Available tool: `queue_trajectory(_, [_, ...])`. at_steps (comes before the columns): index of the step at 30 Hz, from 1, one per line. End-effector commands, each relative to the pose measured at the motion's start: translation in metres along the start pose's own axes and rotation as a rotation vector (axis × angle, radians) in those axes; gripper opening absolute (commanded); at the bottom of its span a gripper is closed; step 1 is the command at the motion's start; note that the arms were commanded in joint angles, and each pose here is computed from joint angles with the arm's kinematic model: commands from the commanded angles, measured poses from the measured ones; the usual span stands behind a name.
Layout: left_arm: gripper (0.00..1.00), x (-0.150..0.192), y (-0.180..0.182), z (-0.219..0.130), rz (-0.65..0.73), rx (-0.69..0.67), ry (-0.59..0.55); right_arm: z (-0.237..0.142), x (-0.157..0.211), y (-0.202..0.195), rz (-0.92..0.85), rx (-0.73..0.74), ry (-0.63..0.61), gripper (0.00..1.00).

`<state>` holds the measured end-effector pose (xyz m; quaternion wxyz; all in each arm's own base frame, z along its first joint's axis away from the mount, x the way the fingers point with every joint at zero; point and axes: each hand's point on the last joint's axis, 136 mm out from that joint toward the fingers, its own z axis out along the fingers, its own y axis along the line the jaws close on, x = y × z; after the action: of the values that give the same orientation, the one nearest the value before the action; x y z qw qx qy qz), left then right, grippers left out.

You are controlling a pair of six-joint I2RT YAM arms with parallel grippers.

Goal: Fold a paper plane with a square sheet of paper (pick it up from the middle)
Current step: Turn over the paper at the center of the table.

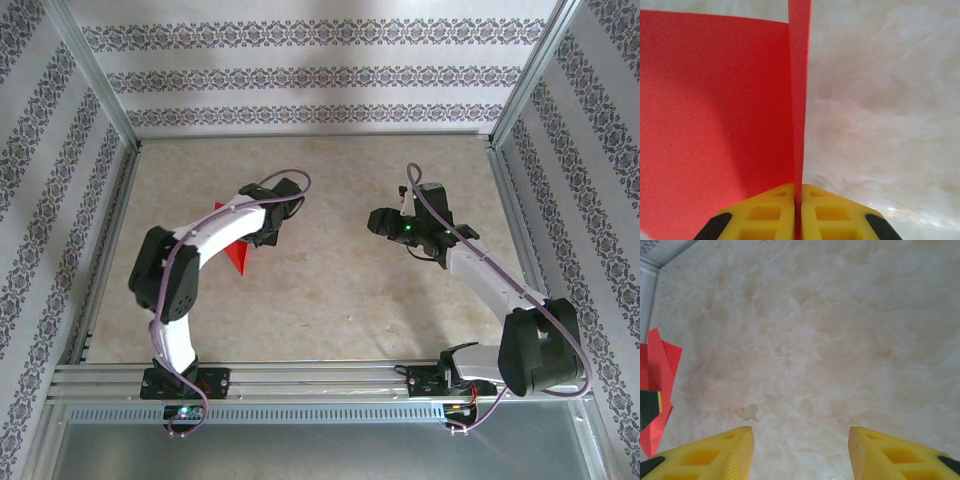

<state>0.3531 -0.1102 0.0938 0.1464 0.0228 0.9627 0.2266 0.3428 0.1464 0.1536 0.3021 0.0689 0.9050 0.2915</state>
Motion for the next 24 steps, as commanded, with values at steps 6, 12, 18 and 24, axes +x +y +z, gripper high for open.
queue_trajectory(6, [0.1, -0.001, -0.007, 0.014, 0.162, -0.328, 0.019, -0.012, -0.005, -0.023, 0.018, 0.097, -0.038, 0.53])
queue_trajectory(12, [0.1, 0.007, -0.046, 0.032, 0.183, -0.287, 0.048, -0.011, -0.003, -0.028, 0.038, 0.101, -0.033, 0.53])
queue_trajectory(18, [0.15, 0.015, -0.08, 0.035, 0.138, -0.151, 0.067, -0.007, -0.002, -0.029, 0.054, 0.094, -0.021, 0.53])
queue_trajectory(24, [0.22, 0.019, -0.1, 0.031, 0.099, -0.035, 0.096, -0.004, -0.001, -0.029, 0.065, 0.088, -0.011, 0.53])
